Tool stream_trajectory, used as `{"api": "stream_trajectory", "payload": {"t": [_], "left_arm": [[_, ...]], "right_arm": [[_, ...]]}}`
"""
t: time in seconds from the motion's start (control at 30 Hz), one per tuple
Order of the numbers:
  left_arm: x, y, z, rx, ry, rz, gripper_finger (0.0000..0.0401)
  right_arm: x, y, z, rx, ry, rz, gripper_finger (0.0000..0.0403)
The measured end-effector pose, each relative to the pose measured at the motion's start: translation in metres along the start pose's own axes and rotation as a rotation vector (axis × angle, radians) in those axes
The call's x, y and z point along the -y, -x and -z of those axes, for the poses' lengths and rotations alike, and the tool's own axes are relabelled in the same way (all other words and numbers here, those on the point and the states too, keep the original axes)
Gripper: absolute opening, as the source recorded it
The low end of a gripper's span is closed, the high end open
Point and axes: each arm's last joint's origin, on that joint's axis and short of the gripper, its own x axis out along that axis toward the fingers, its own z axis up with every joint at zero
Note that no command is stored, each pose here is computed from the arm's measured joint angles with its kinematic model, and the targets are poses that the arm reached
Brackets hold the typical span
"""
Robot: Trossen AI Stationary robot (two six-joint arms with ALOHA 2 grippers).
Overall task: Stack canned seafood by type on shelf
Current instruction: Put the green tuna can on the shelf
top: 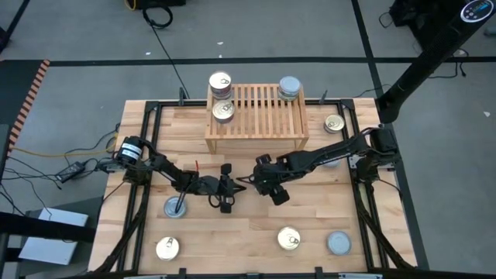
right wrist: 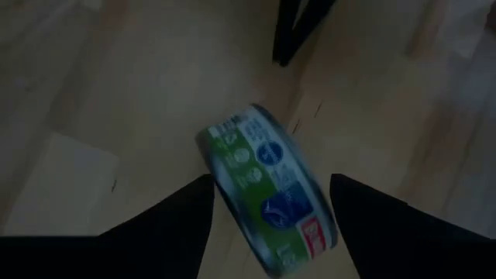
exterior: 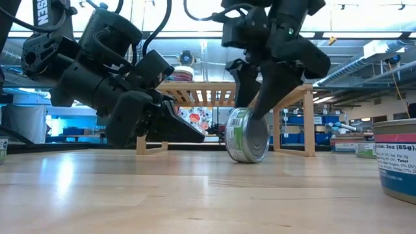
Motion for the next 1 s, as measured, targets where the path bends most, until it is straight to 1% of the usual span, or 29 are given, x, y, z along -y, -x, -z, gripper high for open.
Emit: {"api": "stream_trajectory", "payload": {"t": [0.13, 0.23, 0.4, 0.57, 0.67, 0.73, 0.83, 1.0], "left_arm": [[0.000, 0.000, 0.000, 0.000, 0.000, 0.000, 0.0005], [0.000, 0.000, 0.000, -0.005, -0.001, 0.001, 0.0005], [0.000, 0.000, 0.000, -0.006, -0.002, 0.001, 0.0005], [0.000, 0.000, 0.000, -0.006, -0.002, 0.001, 0.0005], [0.000, 0.000, 0.000, -0.006, -0.002, 0.001, 0.0005], [0.000, 0.000, 0.000, -0.006, -0.002, 0.001, 0.0005], [0.000, 0.000, 0.000, -0.006, -0.002, 0.001, 0.0005], [0.000, 0.000, 0.000, -0.006, -0.002, 0.001, 0.0005]], "right_arm": [[0.000, -0.007, 0.001, -0.004, -0.010, -0.039, 0.0251], [0.000, -0.012, 0.001, -0.009, -0.022, -0.046, 0.0234], [-0.002, -0.011, 0.000, -0.007, -0.036, -0.051, 0.0193], [-0.003, -0.005, -0.007, 0.010, -0.064, -0.073, 0.0152], [-0.007, 0.005, -0.016, 0.019, -0.057, -0.067, 0.0152], [-0.010, 0.013, -0.024, 0.013, -0.047, -0.026, 0.0152], [-0.016, 0.027, -0.033, -0.020, -0.019, 0.064, 0.0159], [-0.030, 0.057, -0.048, -0.059, 0.014, 0.246, 0.0153]]}}
